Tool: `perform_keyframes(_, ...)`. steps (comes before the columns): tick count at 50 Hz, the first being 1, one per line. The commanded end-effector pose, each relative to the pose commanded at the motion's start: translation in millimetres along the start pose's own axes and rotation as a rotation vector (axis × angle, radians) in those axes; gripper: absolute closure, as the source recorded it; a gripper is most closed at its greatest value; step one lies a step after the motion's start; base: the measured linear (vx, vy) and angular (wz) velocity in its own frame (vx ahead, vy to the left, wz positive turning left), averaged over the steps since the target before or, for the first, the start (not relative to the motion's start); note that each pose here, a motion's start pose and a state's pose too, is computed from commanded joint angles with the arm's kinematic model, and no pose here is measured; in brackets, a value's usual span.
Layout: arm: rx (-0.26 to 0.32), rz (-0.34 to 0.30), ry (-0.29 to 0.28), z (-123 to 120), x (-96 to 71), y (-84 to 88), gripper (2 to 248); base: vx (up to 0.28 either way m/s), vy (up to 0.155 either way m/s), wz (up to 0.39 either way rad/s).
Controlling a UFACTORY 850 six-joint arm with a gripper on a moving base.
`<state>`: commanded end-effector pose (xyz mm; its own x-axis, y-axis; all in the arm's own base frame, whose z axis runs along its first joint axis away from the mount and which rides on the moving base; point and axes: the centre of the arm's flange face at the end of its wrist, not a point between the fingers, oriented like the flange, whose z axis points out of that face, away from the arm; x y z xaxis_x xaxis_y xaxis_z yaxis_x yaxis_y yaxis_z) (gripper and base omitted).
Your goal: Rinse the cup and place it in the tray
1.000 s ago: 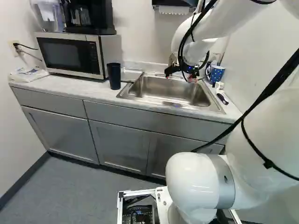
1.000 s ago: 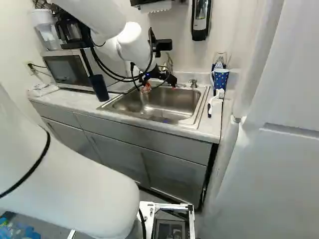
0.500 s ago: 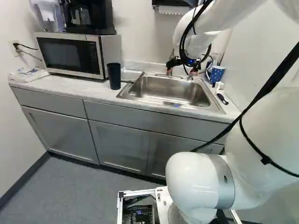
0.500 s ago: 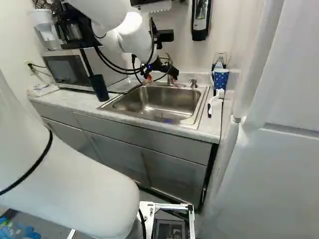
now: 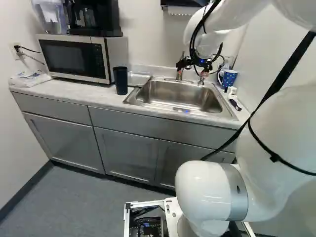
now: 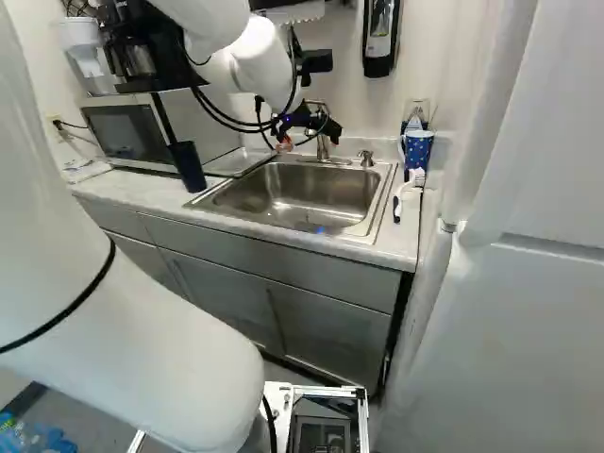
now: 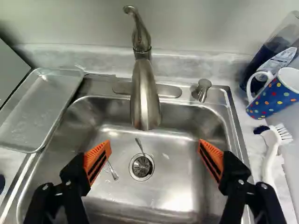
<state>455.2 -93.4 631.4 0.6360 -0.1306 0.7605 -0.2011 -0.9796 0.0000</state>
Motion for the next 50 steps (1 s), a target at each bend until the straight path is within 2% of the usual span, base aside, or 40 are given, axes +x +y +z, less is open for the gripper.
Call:
perform_keyframes(20, 0.003, -0.003, 0.032, 17, 18.4, -2.2, 3, 0.0, 0.0, 0.0)
perform_keyframes(50, 0.022, -0.016, 0.164, 42, 53.5, -14.3, 3, 0.0, 0.0, 0.0)
